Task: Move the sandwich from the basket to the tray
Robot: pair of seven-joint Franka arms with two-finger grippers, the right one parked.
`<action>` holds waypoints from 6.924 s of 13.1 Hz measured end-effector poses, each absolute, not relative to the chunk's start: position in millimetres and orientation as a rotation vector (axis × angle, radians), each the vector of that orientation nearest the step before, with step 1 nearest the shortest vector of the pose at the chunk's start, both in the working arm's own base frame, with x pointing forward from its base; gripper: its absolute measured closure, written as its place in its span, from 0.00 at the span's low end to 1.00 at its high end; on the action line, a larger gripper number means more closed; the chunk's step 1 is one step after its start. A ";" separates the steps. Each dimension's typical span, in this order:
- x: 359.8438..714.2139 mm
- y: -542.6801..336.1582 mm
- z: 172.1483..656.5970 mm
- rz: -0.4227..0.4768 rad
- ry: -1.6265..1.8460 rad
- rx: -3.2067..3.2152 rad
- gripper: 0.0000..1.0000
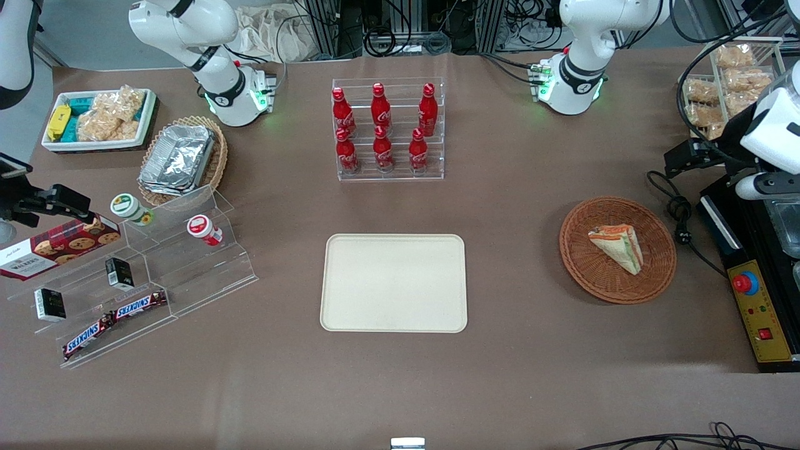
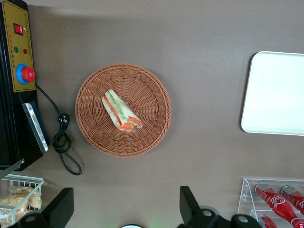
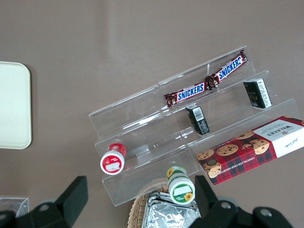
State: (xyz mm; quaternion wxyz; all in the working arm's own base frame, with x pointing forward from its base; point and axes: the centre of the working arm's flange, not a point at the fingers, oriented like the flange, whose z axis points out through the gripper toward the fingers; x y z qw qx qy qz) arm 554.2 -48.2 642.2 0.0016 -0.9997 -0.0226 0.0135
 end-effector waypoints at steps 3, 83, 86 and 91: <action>554.3 -48.2 642.3 0.041 -0.071 -3.137 0.00; 617.7 -370.6 320.6 -0.214 0.192 -3.199 0.01; 629.3 -308.0 428.1 -0.232 0.079 -3.226 0.01; 612.6 -167.6 555.6 -0.004 0.124 -3.276 0.01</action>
